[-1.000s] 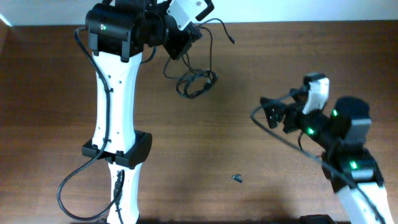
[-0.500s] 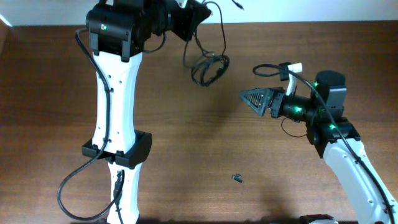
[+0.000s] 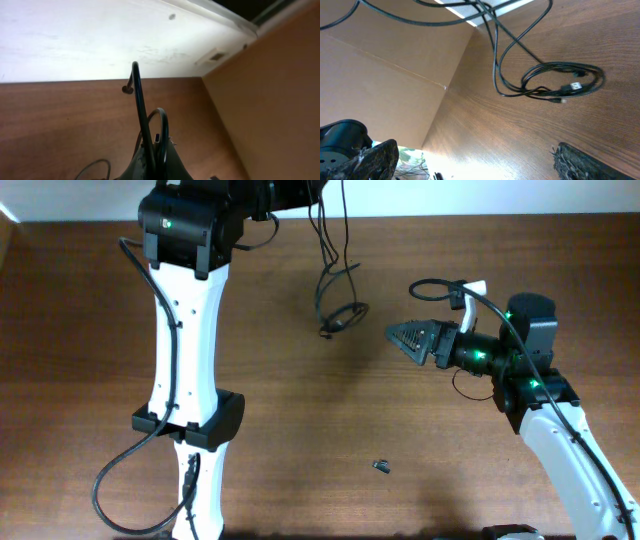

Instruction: Untangle cables

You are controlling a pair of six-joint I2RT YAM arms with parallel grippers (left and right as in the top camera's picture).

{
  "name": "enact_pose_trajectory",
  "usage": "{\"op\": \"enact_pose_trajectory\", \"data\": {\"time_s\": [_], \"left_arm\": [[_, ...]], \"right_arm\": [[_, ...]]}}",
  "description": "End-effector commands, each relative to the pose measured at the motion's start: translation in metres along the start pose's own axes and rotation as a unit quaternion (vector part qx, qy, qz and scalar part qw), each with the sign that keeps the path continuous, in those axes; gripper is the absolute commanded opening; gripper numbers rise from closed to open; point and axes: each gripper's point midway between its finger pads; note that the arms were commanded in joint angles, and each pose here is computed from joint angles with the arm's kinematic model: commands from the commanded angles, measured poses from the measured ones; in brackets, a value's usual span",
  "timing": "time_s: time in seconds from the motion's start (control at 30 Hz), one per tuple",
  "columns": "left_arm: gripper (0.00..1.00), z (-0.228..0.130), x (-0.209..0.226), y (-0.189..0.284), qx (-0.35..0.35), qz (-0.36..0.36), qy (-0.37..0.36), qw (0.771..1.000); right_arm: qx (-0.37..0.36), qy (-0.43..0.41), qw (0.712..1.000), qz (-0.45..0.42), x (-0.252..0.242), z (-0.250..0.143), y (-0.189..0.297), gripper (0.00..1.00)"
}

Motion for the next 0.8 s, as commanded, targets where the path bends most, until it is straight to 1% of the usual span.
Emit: {"op": "enact_pose_trajectory", "data": {"time_s": [0.0,0.17,0.2,0.23,0.27,0.3,0.33,0.4,0.47,0.5,0.6,0.67,0.77], "left_arm": [[0.0,0.017,-0.004,0.021,-0.048,0.021,0.032,0.998],[0.01,0.033,0.024,0.027,-0.098,0.101,0.035,0.989],[0.16,0.035,0.041,0.032,-0.113,0.148,0.04,0.982],[0.31,0.036,0.061,0.04,-0.129,0.205,0.044,0.969],[0.49,0.035,0.078,0.047,-0.137,0.251,0.046,0.957],[0.91,0.032,0.093,0.054,-0.141,0.294,0.047,0.944],[0.99,0.028,0.106,0.059,-0.138,0.33,0.048,0.933],[0.99,0.015,0.126,0.067,-0.118,0.384,0.047,0.915],[0.99,-0.001,0.148,0.076,-0.089,0.445,0.042,0.89],[0.99,-0.007,0.155,0.078,-0.076,0.464,0.039,0.882],[0.99,-0.027,0.168,0.071,-0.029,0.482,0.041,0.875],[0.99,-0.041,0.174,0.061,0.006,0.479,0.047,0.876],[0.99,-0.05,0.181,0.055,0.028,0.486,0.049,0.872]], "right_arm": [[-0.006,0.007,1.0,-0.002,0.003,0.007,-0.001,1.0],[-0.006,0.007,1.0,-0.002,0.003,0.007,-0.001,1.0],[-0.006,0.007,1.0,-0.002,0.003,0.007,-0.001,1.0],[-0.005,0.007,1.0,-0.002,0.003,0.007,-0.001,1.0],[-0.005,0.006,1.0,-0.002,0.003,0.007,-0.001,1.0],[-0.005,0.006,1.0,-0.002,0.003,0.007,-0.001,1.0],[-0.006,0.007,1.0,-0.002,0.003,0.007,-0.001,1.0],[-0.007,0.007,1.0,-0.004,0.002,0.007,-0.001,1.0],[-0.008,0.007,1.0,-0.006,0.001,0.008,-0.001,1.0],[-0.008,0.007,1.0,-0.007,0.001,0.008,-0.001,1.0],[-0.008,0.007,1.0,-0.007,0.001,0.008,-0.001,1.0],[-0.01,0.007,1.0,-0.01,0.0,0.009,-0.001,0.99],[-0.01,0.007,1.0,-0.01,0.0,0.009,-0.001,0.99]]}}
Point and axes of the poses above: each gripper's point midway between its finger pads, its own y axis back along the fingers, its own x axis along the line the jaws close on, z = x × y, and after that the axes turned 5 degrees about y, right-handed
